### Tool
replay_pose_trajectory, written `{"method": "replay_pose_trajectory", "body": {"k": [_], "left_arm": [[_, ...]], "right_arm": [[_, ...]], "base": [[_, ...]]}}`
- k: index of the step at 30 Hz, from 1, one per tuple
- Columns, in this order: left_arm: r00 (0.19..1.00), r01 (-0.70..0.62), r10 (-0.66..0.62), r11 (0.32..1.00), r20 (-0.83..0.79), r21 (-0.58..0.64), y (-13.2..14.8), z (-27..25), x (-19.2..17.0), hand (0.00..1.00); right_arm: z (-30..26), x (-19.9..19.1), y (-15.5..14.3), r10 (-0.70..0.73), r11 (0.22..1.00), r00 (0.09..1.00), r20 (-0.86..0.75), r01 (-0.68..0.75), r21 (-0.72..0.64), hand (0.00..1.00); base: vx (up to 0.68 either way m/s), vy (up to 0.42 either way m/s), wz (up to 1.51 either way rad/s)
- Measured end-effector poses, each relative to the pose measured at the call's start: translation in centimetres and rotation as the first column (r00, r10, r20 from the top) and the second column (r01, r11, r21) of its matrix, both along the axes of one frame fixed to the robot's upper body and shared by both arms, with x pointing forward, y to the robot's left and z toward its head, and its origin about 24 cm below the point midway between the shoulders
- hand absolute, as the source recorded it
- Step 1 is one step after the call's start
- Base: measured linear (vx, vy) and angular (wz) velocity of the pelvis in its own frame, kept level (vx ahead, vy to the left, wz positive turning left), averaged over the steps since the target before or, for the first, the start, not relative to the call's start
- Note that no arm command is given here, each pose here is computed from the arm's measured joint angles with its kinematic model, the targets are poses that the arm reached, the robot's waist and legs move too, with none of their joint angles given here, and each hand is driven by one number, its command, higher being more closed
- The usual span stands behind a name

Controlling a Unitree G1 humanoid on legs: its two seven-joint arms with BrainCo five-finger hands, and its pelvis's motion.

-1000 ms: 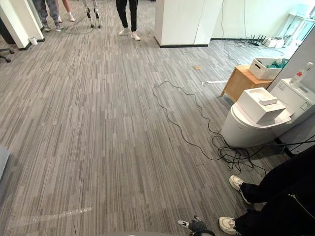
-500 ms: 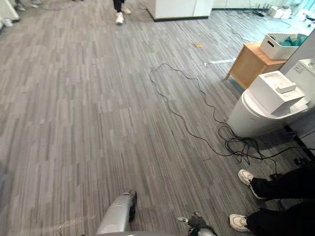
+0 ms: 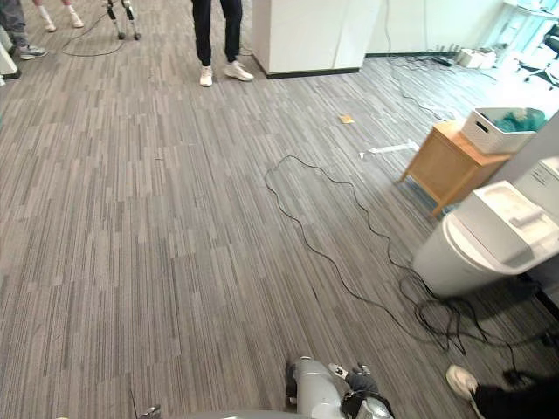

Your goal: Organize washtable

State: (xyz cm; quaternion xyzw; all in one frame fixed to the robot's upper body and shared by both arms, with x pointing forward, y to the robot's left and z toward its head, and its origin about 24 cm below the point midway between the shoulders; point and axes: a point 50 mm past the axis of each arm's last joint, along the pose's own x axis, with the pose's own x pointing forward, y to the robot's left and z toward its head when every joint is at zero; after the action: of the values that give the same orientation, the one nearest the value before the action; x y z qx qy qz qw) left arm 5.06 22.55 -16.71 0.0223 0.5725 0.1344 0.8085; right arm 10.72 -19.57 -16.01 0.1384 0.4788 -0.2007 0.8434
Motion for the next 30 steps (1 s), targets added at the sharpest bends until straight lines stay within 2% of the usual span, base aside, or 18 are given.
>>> {"method": "replay_pose_trajectory", "body": {"k": [4, 8, 12, 13, 16, 18, 20, 23, 24, 29, 30], "left_arm": [[0.998, 0.063, -0.065, 0.996, -0.021, -0.059, -2.0, -0.4, 0.4, 0.00], [0.986, 0.158, -0.154, 0.986, 0.067, -0.055, -3.2, 0.1, 3.9, 0.00], [0.934, 0.299, -0.281, 0.953, 0.221, -0.050, -5.7, 1.4, 7.9, 0.00], [0.900, 0.358, -0.337, 0.933, 0.277, -0.025, -6.3, 2.1, 9.1, 0.00], [0.857, 0.422, -0.391, 0.906, 0.335, -0.022, -6.9, 2.9, 10.1, 0.00], [0.872, 0.386, -0.352, 0.922, 0.339, -0.035, -6.5, 2.9, 10.0, 0.00], [0.902, 0.296, -0.260, 0.954, 0.346, -0.055, -5.4, 2.9, 10.0, 0.00], [0.936, 0.152, -0.108, 0.982, 0.334, -0.110, -4.6, 2.6, 9.4, 0.00], [0.939, 0.137, -0.093, 0.984, 0.331, -0.113, -4.6, 2.6, 9.2, 0.00], [0.959, 0.120, -0.089, 0.987, 0.269, -0.104, -4.3, 1.8, 7.5, 0.00], [0.967, 0.099, -0.070, 0.990, 0.245, -0.105, -4.0, 1.5, 7.3, 0.00]], "right_arm": [[0.3, 0.0, -1.4, -0.064, 0.998, 0.998, 0.017, 0.064, -0.021, 0.00], [0.4, 0.2, -1.2, -0.047, 0.999, 0.999, 0.014, 0.048, -0.025, 0.00], [0.3, 0.7, -0.3, 0.062, 0.997, 0.998, -0.009, -0.062, -0.041, 0.00], [0.4, 1.5, 0.2, 0.104, 0.994, 0.995, 0.002, -0.104, -0.038, 0.00], [0.3, 1.7, 1.2, 0.190, 0.981, 0.982, -0.012, -0.190, -0.037, 0.00], [0.2, 1.5, 1.3, 0.254, 0.965, 0.967, -0.034, -0.255, -0.056, 0.00], [-0.2, 0.9, 2.1, 0.309, 0.949, 0.949, -0.071, -0.312, -0.043, 0.00], [-0.2, 1.0, 2.5, 0.346, 0.936, 0.936, -0.069, -0.349, -0.041, 0.00], [-0.2, 0.9, 2.5, 0.345, 0.936, 0.936, -0.070, -0.348, -0.041, 0.00], [0.0, 0.2, 0.7, 0.214, 0.974, 0.976, -0.041, -0.216, -0.065, 0.00], [0.1, 0.3, 0.0, 0.140, 0.988, 0.990, -0.021, -0.141, -0.065, 0.00]], "base": [[0.85, -0.105, 0.70], [0.88, -0.092, 0.19], [0.54, 0.060, 0.08], [0.53, 0.180, -0.53], [0.63, 0.337, -0.72], [0.73, 0.421, -0.54], [0.71, 0.365, -0.06], [0.70, 0.348, 0.39], [0.62, 0.246, 0.41], [0.58, 0.156, 0.43], [0.53, 0.050, 0.61]]}}
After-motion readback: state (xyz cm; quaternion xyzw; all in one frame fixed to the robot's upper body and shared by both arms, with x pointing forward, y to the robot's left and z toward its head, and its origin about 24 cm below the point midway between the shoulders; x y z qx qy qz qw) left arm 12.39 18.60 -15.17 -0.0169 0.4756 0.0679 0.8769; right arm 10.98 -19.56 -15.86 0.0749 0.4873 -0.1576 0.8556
